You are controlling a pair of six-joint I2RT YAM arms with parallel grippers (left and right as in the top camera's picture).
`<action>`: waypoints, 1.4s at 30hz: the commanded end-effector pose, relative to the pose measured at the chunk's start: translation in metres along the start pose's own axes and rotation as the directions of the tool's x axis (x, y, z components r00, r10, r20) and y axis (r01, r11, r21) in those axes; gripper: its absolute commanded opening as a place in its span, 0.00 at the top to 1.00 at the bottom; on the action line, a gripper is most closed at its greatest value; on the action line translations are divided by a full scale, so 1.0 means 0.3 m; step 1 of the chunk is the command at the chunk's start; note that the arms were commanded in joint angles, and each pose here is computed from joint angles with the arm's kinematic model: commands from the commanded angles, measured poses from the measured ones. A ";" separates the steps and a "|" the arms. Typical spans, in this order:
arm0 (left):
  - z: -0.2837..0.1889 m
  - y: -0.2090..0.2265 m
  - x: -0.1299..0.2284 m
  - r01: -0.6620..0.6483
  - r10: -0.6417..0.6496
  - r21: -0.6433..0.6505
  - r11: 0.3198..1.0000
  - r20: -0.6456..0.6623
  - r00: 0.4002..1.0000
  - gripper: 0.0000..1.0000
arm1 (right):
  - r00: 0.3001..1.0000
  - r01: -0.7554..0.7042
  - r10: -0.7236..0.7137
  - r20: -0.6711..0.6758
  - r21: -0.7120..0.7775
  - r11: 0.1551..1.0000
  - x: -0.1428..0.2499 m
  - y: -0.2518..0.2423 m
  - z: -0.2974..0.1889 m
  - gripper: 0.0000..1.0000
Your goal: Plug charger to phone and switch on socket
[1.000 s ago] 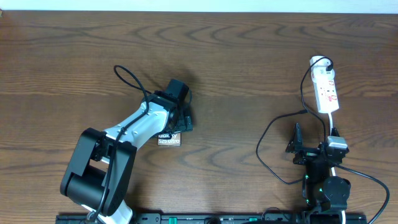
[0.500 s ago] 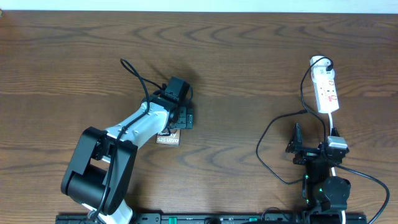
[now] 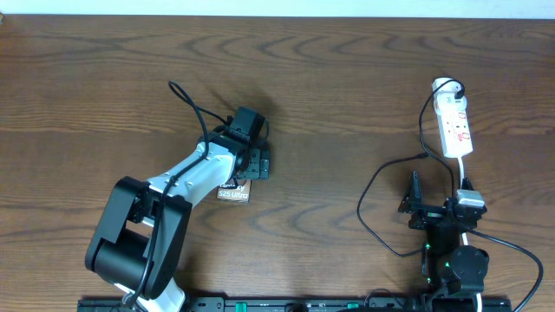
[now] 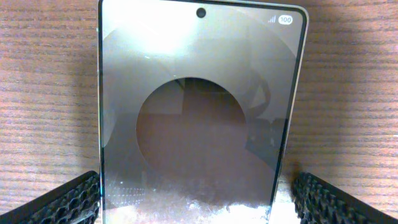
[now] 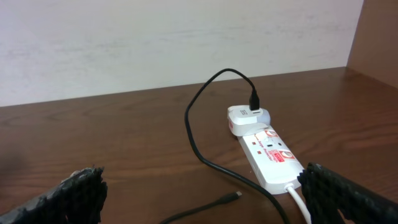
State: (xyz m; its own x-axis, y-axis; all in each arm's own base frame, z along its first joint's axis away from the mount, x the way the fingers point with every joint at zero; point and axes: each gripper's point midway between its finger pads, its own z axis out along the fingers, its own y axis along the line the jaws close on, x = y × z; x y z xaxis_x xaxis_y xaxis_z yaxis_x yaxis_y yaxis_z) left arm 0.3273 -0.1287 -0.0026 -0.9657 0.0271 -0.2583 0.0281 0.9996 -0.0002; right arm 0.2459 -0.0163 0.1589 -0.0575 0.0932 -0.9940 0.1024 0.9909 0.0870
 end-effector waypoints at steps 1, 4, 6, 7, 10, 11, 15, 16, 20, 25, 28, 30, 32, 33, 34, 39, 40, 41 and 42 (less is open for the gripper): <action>0.058 0.051 0.070 -0.026 0.022 -0.070 0.997 -0.063 0.998 0.02 | 1.000 0.014 -0.014 0.000 -0.013 1.000 0.002 0.009 -0.001 0.01; 0.058 0.051 0.070 -0.026 0.022 -0.070 0.997 -0.062 0.998 0.02 | 1.000 0.014 -0.014 0.000 -0.013 1.000 0.002 0.009 -0.001 0.01; 0.059 0.051 0.070 -0.026 0.022 -0.070 0.997 -0.062 0.998 0.14 | 1.000 0.014 -0.014 0.000 -0.013 1.000 0.002 0.009 -0.001 0.01; 0.059 0.051 0.070 -0.026 0.022 -0.070 0.997 -0.063 0.998 0.20 | 1.000 0.014 -0.014 0.000 -0.013 1.000 0.002 0.009 -0.001 0.01; 0.058 0.053 0.073 -0.027 0.022 -0.072 0.997 -0.067 0.998 0.24 | 1.000 0.014 -0.014 0.000 -0.013 1.000 0.002 0.009 -0.001 0.01; 0.058 0.053 0.075 -0.027 0.023 -0.072 0.997 -0.068 0.997 0.26 | 1.000 0.014 -0.014 0.000 -0.013 1.000 0.002 0.009 -0.001 0.01; 0.057 0.055 0.078 -0.028 0.023 -0.074 0.997 -0.073 0.997 0.34 | 1.000 0.014 -0.014 0.000 -0.013 1.000 0.002 0.009 -0.001 0.01; 0.057 0.054 0.078 -0.028 0.023 -0.074 0.997 -0.073 0.997 0.34 | 1.000 0.014 -0.014 0.000 -0.013 1.000 0.002 0.009 -0.001 0.01; 0.047 0.052 0.070 -0.015 0.010 -0.074 0.997 -0.071 0.997 0.35 | 1.000 0.014 -0.014 0.000 -0.013 1.000 0.002 0.009 -0.001 0.01; -0.021 0.029 0.028 0.009 -0.011 -0.043 0.999 -0.048 0.999 0.39 | 1.000 0.014 -0.014 0.000 -0.013 1.000 0.002 0.009 -0.001 0.01; -0.075 0.001 -0.005 0.031 -0.031 0.005 1.000 -0.018 0.999 0.39 | 1.000 0.014 -0.014 0.000 -0.013 1.000 0.002 0.009 -0.001 0.01; -0.111 -0.017 -0.023 0.049 -0.049 0.043 0.998 0.006 0.999 0.40 | 1.000 0.014 -0.014 0.000 -0.013 1.000 0.002 0.009 -0.001 0.01; -0.145 -0.024 -0.035 0.061 -0.063 0.064 0.996 0.028 0.998 0.40 | 1.000 0.014 -0.014 0.000 -0.013 1.000 0.002 0.009 -0.001 0.01; -0.166 -0.033 -0.040 0.061 -0.064 0.085 0.995 0.039 0.997 0.40 | 1.000 0.014 -0.014 0.000 -0.013 1.000 0.002 0.009 -0.001 0.01; -0.179 -0.034 -0.044 0.061 -0.066 0.091 0.994 0.047 0.997 0.40 | 1.000 0.014 -0.014 0.000 -0.013 1.000 0.002 0.009 -0.001 0.01; -0.226 -0.028 -0.039 0.069 -0.075 0.098 0.993 0.058 0.995 0.41 | 1.000 0.014 -0.014 0.000 -0.013 1.000 0.002 0.009 -0.001 0.01; -0.232 -0.027 -0.038 0.073 -0.079 0.099 0.992 0.059 0.995 0.40 | 1.000 0.014 -0.014 0.000 -0.013 1.000 0.002 0.009 -0.001 0.01; -0.236 -0.027 -0.037 0.082 -0.089 0.100 0.992 0.059 0.994 0.41 | 1.000 0.014 -0.014 0.000 -0.013 1.000 0.002 0.009 -0.001 0.01; -0.240 -0.026 -0.036 0.093 -0.099 0.101 0.991 0.058 0.993 0.42 | 1.000 0.014 -0.014 0.000 -0.013 1.000 0.002 0.009 -0.001 0.01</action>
State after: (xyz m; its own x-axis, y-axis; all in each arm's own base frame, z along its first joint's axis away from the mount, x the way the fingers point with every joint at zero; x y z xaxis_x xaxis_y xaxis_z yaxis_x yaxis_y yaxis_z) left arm 0.3116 -0.1332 0.0513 -0.9611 -0.0311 -0.2745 -0.0071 0.9961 -0.0881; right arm 0.2459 -0.0163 0.1589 -0.0575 0.0932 -0.9940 0.1024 0.9909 0.0870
